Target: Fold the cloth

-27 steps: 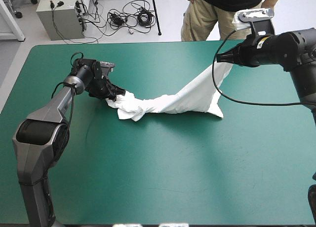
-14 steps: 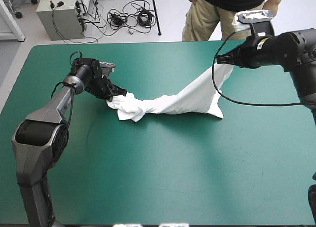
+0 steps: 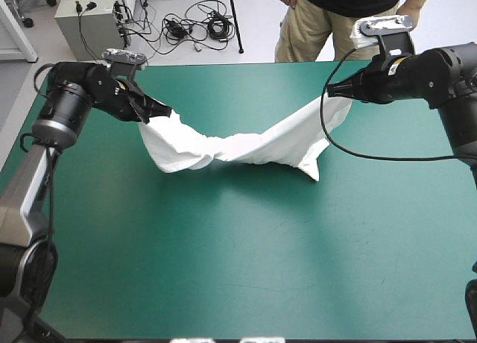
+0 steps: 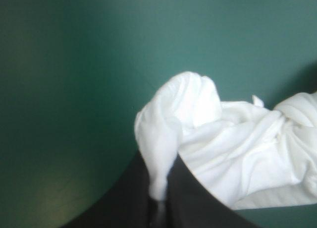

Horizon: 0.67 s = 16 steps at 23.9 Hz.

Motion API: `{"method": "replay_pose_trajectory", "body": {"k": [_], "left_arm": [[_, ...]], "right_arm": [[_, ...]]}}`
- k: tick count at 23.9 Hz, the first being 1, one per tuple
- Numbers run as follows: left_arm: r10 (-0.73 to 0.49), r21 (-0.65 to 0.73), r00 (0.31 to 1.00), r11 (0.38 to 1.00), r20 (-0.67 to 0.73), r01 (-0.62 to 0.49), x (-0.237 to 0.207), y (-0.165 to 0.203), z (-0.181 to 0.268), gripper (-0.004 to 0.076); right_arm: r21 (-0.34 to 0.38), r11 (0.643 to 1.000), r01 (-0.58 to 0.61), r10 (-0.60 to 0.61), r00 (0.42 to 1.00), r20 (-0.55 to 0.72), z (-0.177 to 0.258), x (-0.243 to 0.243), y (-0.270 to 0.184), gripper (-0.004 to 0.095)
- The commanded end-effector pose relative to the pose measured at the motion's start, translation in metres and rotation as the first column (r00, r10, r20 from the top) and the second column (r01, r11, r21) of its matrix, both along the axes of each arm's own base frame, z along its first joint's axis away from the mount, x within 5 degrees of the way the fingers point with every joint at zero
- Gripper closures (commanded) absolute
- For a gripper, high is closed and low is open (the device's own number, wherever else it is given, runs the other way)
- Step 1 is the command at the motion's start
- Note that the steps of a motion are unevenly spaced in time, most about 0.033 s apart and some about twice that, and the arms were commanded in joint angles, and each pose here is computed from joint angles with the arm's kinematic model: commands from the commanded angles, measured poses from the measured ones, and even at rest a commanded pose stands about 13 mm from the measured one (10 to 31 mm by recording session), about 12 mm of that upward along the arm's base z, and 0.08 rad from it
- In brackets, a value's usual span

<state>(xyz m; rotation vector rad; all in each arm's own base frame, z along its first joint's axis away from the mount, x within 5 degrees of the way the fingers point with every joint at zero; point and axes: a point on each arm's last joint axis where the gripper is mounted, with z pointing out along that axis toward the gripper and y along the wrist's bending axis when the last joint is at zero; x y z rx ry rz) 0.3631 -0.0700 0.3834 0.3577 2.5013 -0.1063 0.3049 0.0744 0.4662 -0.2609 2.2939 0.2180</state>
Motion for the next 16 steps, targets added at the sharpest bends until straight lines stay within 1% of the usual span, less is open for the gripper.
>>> {"method": "replay_pose_trajectory", "body": {"k": [1, 2, 5, 8, 11, 12, 13, 14, 15, 16], "left_arm": [[-0.012, -0.069, 0.980, 0.997, 0.200, 0.027, -0.041, 0.004, 0.062, 0.0733], [-0.040, -0.089, 0.963, 0.994, 0.268, 0.066, -0.059, 0.004, 0.081, 0.0733], [-0.070, -0.125, 0.925, 0.984, 0.374, 0.125, -0.085, 0.004, 0.109, 0.0733], [-0.059, -0.152, 0.878, 0.977, 0.474, 0.147, -0.107, 0.006, 0.138, 0.0733], [-0.047, -0.155, 0.815, 0.974, 0.578, 0.166, -0.129, 0.010, 0.171, 0.0733], [-0.035, -0.162, 0.765, 0.970, 0.642, 0.181, -0.142, 0.012, 0.190, 0.0733], [-0.030, -0.166, 0.738, 0.968, 0.674, 0.190, -0.149, 0.013, 0.200, 0.0733], [-0.018, -0.183, 0.686, 0.959, 0.727, 0.219, -0.161, 0.013, 0.218, 0.0733], [-0.012, -0.191, 0.660, 0.953, 0.751, 0.235, -0.168, 0.013, 0.226, 0.0733], [-0.002, -0.201, 0.614, 0.944, 0.789, 0.262, -0.180, 0.014, 0.239, 0.0733]], "right_arm": [[0.008, 1.000, -0.009, 0.008, 0.985, 0.170, 0.035, -0.020, -0.006, 0.0925], [0.007, 1.000, -0.014, 0.012, 0.979, 0.203, 0.044, -0.026, -0.008, 0.0925], [0.021, 1.000, -0.015, 0.009, 0.963, 0.268, 0.063, -0.037, -0.010, 0.0925], [0.036, 0.999, -0.020, 0.007, 0.944, 0.329, 0.083, -0.047, -0.012, 0.0925], [0.059, 0.998, -0.032, 0.006, 0.918, 0.397, 0.104, -0.061, -0.014, 0.0925], [0.068, 0.997, -0.036, 0.003, 0.899, 0.438, 0.116, -0.072, -0.016, 0.0925], [0.071, 0.997, -0.038, 0.001, 0.891, 0.455, 0.120, -0.076, -0.017, 0.0925], [0.077, 0.996, -0.040, -0.002, 0.874, 0.486, 0.129, -0.087, -0.019, 0.0925], [0.080, 0.996, -0.043, -0.003, 0.868, 0.497, 0.132, -0.090, -0.020, 0.0925], [0.088, 0.995, -0.049, -0.003, 0.856, 0.518, 0.138, -0.101, -0.021, 0.0925]]}}
